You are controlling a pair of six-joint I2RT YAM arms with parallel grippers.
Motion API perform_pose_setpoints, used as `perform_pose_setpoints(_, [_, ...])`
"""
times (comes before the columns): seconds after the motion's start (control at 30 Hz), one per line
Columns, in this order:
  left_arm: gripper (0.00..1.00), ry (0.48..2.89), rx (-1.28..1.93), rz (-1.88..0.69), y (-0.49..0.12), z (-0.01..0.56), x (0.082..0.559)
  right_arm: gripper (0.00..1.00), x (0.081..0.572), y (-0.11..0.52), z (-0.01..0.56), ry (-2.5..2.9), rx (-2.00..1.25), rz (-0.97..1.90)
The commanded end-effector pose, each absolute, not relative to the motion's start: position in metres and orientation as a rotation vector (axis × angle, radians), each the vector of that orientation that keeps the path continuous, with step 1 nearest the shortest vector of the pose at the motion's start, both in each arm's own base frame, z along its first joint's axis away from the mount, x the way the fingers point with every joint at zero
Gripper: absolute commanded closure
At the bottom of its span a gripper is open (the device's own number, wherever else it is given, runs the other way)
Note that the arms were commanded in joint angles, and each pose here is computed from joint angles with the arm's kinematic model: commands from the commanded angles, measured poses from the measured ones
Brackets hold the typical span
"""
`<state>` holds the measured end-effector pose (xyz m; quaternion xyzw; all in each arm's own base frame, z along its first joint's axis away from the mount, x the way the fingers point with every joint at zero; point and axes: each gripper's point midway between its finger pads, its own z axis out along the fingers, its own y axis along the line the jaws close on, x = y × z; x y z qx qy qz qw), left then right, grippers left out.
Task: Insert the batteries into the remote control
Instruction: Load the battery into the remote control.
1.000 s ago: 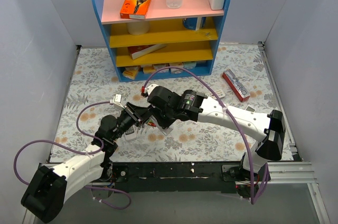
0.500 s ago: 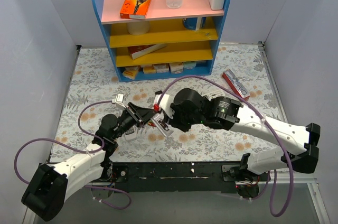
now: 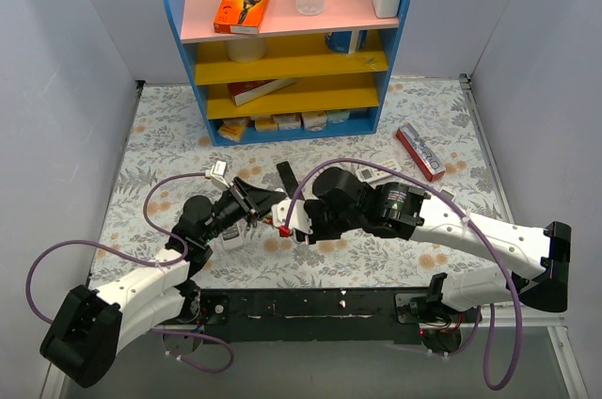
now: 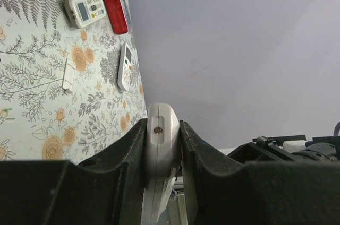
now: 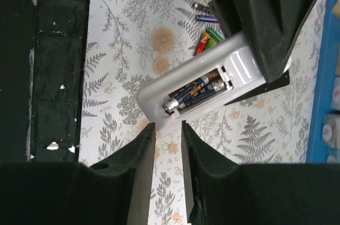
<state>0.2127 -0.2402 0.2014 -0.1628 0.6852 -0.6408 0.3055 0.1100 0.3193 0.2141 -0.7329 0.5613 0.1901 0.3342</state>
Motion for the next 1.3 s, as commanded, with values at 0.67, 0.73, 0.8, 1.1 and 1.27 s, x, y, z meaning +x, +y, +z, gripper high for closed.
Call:
perform_pose_setpoints(0.67, [1.0,1.785,-0.423,-1.817,-0.251,0.235,0.212,0.76,0.111,0.347,0.219,1.289,-1.972,0.519])
perform_pose_setpoints(0.73, [1.0,1.784,-0.419,-1.822,-0.251,0.236,0.212,0.77,0.114,0.348,0.219,1.292,-1.964,0.511])
perform_pose_setpoints(0.8, [1.0,1.779,-0.41,-1.828,-0.252,0.238,0.211,0.79,0.115,0.349,0.218,1.288,-1.962,0.507])
perform_pose_setpoints(1.1, [1.0,1.768,-0.385,-1.844,-0.253,0.242,0.208,0.83,0.122,0.353,0.208,1.3,-1.954,0.47])
perform_pose_setpoints(1.27, [1.0,1.752,-0.366,-1.86,-0.253,0.248,0.206,0.86,0.131,0.357,0.202,1.302,-1.92,0.436])
